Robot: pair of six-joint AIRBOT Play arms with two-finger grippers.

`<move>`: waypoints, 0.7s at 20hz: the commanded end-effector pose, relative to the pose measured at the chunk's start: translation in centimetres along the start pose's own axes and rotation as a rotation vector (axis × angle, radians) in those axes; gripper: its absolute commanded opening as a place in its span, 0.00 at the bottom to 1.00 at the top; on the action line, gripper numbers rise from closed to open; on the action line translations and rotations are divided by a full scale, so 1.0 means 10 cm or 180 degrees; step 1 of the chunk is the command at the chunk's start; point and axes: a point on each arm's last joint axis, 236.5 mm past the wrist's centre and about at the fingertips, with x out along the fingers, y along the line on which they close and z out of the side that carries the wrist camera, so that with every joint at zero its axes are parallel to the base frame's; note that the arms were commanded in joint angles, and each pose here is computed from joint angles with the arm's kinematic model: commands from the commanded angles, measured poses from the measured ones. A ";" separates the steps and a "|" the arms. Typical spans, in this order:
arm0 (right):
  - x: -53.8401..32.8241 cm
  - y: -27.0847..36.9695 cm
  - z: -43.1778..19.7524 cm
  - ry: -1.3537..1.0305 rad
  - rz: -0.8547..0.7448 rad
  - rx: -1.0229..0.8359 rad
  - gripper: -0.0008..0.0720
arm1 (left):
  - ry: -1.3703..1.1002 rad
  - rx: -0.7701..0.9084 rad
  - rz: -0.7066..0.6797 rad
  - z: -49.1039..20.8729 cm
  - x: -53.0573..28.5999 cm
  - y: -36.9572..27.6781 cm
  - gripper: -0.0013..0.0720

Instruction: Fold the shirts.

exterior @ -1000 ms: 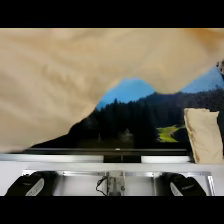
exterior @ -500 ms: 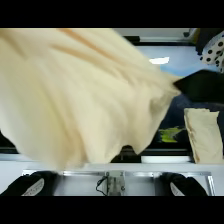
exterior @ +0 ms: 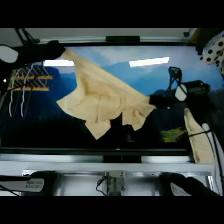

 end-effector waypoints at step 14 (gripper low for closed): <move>0.17 0.07 -0.08 0.0117 0.0084 0.0121 0.10 | 0.2796 -0.0867 0.0591 -1.64 -1.09 1.00 0.76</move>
